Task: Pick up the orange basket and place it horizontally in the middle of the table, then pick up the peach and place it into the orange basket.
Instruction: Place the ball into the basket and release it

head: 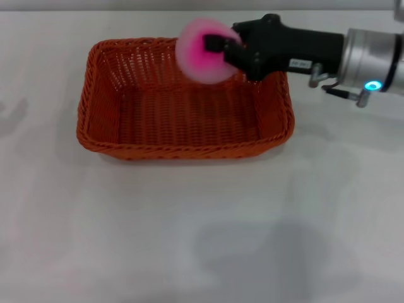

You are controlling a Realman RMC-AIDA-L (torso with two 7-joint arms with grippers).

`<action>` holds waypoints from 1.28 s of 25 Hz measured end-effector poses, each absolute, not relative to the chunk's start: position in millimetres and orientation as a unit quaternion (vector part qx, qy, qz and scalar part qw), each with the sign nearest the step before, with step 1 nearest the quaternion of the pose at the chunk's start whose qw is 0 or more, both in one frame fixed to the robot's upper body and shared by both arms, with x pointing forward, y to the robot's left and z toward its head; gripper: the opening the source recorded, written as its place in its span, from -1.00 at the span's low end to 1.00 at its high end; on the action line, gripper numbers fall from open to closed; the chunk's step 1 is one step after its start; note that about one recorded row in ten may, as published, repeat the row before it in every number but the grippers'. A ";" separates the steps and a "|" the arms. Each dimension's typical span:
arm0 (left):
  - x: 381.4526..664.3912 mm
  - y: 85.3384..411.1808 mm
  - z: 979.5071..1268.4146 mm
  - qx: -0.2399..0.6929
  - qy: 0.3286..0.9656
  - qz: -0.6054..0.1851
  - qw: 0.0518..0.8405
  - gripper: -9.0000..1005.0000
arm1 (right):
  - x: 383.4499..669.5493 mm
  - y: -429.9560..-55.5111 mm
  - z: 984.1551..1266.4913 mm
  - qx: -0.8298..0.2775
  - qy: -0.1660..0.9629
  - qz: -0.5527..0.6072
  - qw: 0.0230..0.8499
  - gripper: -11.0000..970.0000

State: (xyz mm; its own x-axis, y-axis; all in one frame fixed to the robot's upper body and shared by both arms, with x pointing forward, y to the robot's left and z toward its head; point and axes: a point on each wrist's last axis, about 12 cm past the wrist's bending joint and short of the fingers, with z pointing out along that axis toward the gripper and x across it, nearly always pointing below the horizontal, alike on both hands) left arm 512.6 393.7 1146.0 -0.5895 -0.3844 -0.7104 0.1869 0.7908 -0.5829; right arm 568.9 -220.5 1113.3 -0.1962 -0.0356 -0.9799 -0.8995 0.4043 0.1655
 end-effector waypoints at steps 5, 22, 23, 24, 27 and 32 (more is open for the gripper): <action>512.8 393.0 1142.7 -0.059 0.831 -0.323 0.449 0.06 | 572.2 -202.4 1103.8 -0.366 0.665 0.398 0.515 -0.86; 513.9 393.0 1140.7 -0.060 0.830 -0.325 0.450 0.06 | 579.7 -193.0 1095.6 -0.366 0.679 0.374 0.515 -0.78; 513.9 393.1 1140.8 -0.060 0.830 -0.325 0.450 0.06 | 580.0 -193.0 1095.1 -0.363 0.682 0.374 0.514 -0.76; 513.9 393.1 1140.8 -0.060 0.830 -0.325 0.450 0.06 | 580.3 -192.9 1094.4 -0.359 0.685 0.374 0.512 -0.74; 514.5 393.2 1141.3 -0.060 0.830 -0.324 0.451 0.06 | 581.2 -192.6 1093.0 -0.353 0.693 0.373 0.506 -0.62; 514.8 393.4 1141.6 -0.060 0.830 -0.324 0.451 0.06 | 581.5 -193.5 1093.3 -0.351 0.694 0.374 0.506 -0.24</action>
